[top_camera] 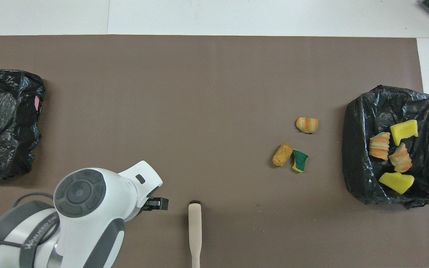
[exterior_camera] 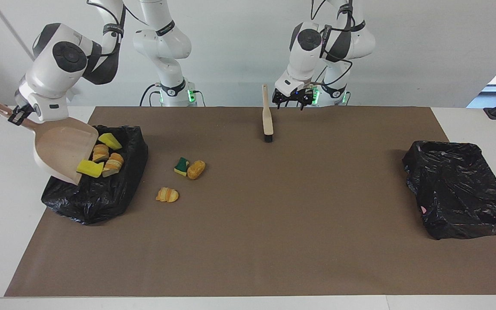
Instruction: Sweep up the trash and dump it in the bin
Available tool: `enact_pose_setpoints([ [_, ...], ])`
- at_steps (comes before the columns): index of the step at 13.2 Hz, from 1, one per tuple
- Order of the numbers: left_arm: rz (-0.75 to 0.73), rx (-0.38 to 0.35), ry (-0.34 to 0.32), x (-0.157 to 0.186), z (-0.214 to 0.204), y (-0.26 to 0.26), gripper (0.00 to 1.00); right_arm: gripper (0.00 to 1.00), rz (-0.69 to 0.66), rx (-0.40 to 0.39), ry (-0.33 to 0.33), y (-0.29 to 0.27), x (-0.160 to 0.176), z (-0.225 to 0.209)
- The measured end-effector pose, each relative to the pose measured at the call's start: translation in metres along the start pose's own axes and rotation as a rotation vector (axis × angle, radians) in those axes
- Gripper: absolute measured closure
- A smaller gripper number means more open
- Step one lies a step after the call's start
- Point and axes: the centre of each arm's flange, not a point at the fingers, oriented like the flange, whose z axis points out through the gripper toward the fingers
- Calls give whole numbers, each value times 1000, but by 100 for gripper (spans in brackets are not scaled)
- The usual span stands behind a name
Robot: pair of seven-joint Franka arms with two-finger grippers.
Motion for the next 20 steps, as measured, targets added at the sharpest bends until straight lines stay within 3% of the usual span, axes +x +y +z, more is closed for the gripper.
enact_pose_setpoints([
  [2,-22,-30,30,36,-25,-29,0,67,62,1,40,-12,-22,-30],
  [4,-41,-36,70,66,-62,-57,0,67,134,19,139,-19,-22,-58],
  [8,-71,-23,121,110,-137,-100,0,67,361,196,366,-29,19,-69],
  [14,-117,-24,158,118,-203,-165,0,67,730,393,491,-33,135,-167],
  [20,11,26,92,97,-230,-173,0,67,1001,640,592,-35,273,-257],
])
